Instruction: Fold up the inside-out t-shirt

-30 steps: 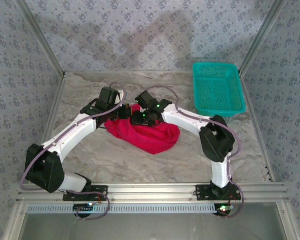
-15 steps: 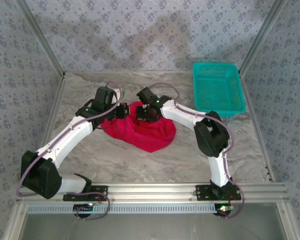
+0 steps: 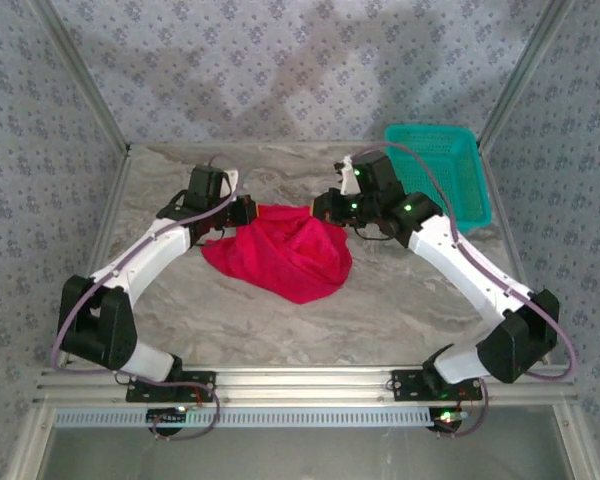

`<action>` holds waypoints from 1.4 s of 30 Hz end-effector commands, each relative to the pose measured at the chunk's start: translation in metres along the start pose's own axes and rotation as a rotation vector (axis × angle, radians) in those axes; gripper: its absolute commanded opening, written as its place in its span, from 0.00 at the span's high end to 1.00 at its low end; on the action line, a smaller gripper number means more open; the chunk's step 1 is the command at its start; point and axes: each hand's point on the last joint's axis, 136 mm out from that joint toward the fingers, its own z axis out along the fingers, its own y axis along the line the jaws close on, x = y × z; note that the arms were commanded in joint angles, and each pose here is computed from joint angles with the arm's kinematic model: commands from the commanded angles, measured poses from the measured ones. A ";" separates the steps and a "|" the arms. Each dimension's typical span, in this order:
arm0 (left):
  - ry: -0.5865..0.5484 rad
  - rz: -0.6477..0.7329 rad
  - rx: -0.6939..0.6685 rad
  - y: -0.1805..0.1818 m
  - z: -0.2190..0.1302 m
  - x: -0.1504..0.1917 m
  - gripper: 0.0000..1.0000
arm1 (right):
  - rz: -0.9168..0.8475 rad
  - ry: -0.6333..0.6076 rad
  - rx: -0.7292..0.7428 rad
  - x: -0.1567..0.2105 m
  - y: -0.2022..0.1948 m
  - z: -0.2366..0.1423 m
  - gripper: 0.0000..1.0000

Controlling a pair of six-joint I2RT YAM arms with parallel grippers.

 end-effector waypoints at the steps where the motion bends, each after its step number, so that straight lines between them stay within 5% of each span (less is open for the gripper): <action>1: 0.000 -0.042 -0.074 0.024 0.007 0.003 1.00 | 0.045 -0.002 -0.051 -0.003 -0.008 -0.004 1.00; 4: 0.018 -0.037 -0.067 0.024 0.008 0.008 1.00 | 0.104 0.009 0.069 0.003 -0.050 0.012 1.00; 6: 0.035 -0.019 -0.039 0.018 0.008 0.012 0.87 | 0.118 0.050 0.161 0.010 -0.077 0.029 1.00; 11: 0.082 0.164 0.006 -0.018 0.005 0.031 0.57 | 0.171 0.108 0.121 0.018 -0.089 0.062 1.00; 21: 0.105 0.027 0.090 -0.061 0.010 0.065 0.48 | 0.173 0.106 0.137 0.014 -0.093 0.066 1.00; 31: 0.255 0.093 -0.039 -0.054 0.053 0.088 0.44 | 0.167 0.094 0.125 0.008 -0.085 0.060 1.00; 34: 0.260 0.094 -0.064 -0.050 0.067 0.089 0.48 | 0.167 0.091 0.120 0.007 -0.082 0.060 1.00; 40: 0.247 0.094 -0.065 -0.053 0.066 0.073 1.00 | 0.166 0.101 0.154 0.014 -0.094 0.057 1.00; 42: 0.199 0.101 -0.052 -0.061 0.044 0.046 1.00 | 0.165 0.098 0.195 0.017 -0.109 0.057 1.00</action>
